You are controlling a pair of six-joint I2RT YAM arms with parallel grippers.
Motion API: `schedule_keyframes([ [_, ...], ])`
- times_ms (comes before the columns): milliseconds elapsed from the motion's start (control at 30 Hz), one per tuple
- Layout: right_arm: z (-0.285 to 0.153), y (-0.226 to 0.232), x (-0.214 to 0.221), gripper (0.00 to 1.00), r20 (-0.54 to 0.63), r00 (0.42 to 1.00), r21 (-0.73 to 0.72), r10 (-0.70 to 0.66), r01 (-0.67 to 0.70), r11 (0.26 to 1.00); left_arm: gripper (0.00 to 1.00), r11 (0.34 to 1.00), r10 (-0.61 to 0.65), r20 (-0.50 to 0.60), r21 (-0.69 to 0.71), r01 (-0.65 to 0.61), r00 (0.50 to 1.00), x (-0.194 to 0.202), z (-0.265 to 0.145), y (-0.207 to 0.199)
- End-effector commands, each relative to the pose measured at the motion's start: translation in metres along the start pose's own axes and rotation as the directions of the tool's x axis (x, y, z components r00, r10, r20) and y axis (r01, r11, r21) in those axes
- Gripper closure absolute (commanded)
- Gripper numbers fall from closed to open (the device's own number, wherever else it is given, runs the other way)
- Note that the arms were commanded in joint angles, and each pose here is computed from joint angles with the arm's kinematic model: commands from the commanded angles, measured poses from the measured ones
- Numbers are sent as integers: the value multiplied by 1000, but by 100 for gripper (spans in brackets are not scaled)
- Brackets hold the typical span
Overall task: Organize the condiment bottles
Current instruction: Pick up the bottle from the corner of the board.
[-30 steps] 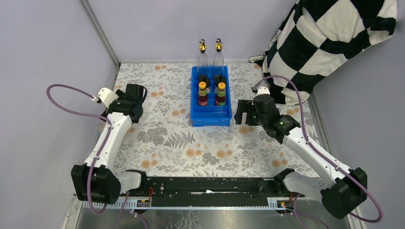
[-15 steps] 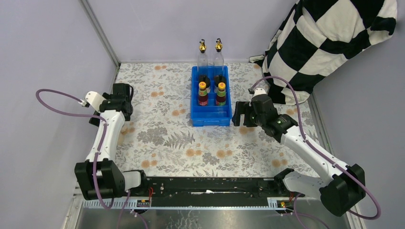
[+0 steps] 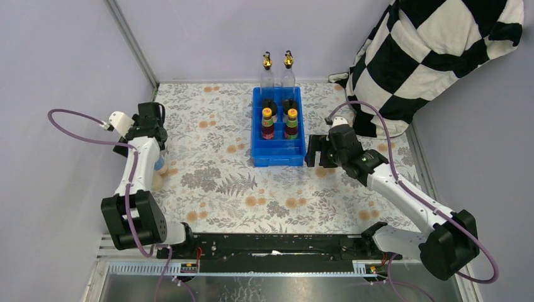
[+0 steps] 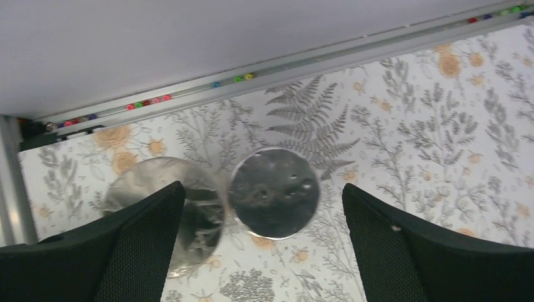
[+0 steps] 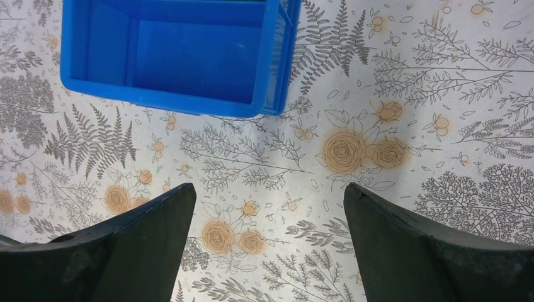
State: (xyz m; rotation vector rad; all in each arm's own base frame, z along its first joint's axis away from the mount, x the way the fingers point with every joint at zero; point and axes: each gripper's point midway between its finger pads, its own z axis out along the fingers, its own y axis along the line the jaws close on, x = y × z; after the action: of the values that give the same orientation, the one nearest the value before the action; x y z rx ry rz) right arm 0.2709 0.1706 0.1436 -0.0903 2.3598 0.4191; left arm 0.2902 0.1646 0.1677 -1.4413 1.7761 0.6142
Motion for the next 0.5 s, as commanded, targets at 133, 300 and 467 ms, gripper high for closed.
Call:
schedule_keyframes([
  [133,9,4,6,6,-12,1000,-29,-9,9,1000,2,986,19,2,166,-19,1000,-17,-7,-38],
  [300,12,6,12,6,-27,1000,-43,-8,6,999,3,985,38,7,170,-39,999,-19,-6,-41],
  [467,15,6,15,6,-34,999,-47,-5,3,999,4,985,29,20,171,-31,999,-23,-8,-42],
])
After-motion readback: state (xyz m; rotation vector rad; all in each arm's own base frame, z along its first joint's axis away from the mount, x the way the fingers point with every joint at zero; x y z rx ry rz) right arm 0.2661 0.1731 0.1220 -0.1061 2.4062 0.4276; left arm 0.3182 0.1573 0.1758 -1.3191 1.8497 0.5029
